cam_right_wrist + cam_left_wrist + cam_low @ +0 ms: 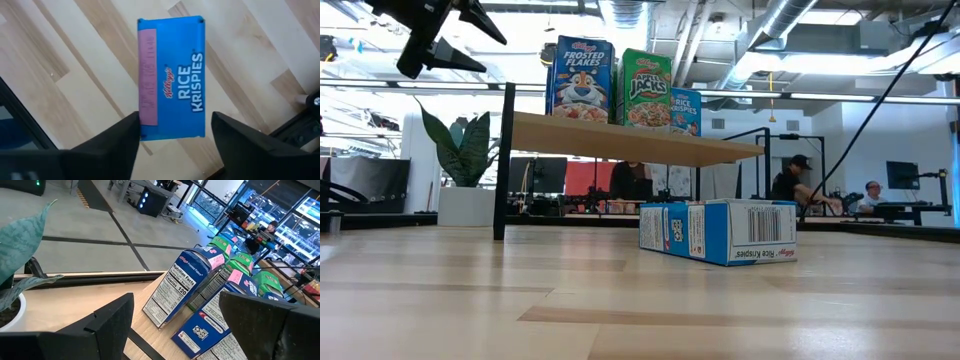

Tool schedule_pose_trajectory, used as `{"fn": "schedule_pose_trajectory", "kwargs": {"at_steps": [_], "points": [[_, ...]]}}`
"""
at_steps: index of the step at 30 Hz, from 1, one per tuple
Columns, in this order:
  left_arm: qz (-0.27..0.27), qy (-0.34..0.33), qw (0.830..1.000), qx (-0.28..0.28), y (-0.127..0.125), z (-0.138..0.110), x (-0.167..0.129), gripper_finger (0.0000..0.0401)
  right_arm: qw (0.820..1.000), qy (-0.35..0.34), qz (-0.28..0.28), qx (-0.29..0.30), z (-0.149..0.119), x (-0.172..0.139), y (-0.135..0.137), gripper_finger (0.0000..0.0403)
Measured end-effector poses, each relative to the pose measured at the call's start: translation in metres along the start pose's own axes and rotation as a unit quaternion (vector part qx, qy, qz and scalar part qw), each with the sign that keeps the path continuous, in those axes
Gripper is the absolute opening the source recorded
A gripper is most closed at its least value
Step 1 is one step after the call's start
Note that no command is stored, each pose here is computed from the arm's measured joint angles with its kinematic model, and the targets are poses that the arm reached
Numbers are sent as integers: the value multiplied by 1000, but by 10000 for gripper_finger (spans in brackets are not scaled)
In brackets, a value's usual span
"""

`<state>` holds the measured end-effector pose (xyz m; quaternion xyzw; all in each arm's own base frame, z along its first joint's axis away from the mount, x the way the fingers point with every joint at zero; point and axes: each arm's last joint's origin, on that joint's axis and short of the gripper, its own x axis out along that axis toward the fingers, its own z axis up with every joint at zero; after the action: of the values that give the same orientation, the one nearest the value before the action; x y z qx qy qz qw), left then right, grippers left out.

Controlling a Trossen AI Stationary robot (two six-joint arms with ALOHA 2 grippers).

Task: Stack cereal on shelf
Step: Put the right light blue cereal box on the shelf and align it with the other light blue cereal box

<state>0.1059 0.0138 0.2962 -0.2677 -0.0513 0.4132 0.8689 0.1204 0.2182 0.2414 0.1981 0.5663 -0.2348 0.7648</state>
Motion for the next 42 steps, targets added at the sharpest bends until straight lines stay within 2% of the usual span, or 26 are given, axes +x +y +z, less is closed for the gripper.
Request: {"fn": "schedule_pose_trajectory", "kwargs": {"at_steps": [8,15,21,25,29,34,37,42], "points": [[0,0,1000,-3,0,0,0,283,1000,-1,2,-31,8,0,0,198],[0,0,1000,-3,0,0,0,283,998,-11,27,-62,29,-12,-10,160],[0,0,1000,-3,0,0,0,283,993,-31,56,-98,61,-28,-30,151],[0,0,1000,-3,0,0,0,283,985,-79,61,-142,93,-40,-52,151],[0,0,1000,-3,0,0,0,283,968,-137,36,-209,129,-56,-79,151],[0,0,1000,-3,0,0,0,283,939,-205,-35,-274,178,-76,-115,150],[0,-1,1000,0,0,0,0,283,916,-242,-76,-312,206,-89,-134,150],[17,-14,1000,14,1,1,0,283,872,-305,-91,-372,253,-105,-158,150]]}}
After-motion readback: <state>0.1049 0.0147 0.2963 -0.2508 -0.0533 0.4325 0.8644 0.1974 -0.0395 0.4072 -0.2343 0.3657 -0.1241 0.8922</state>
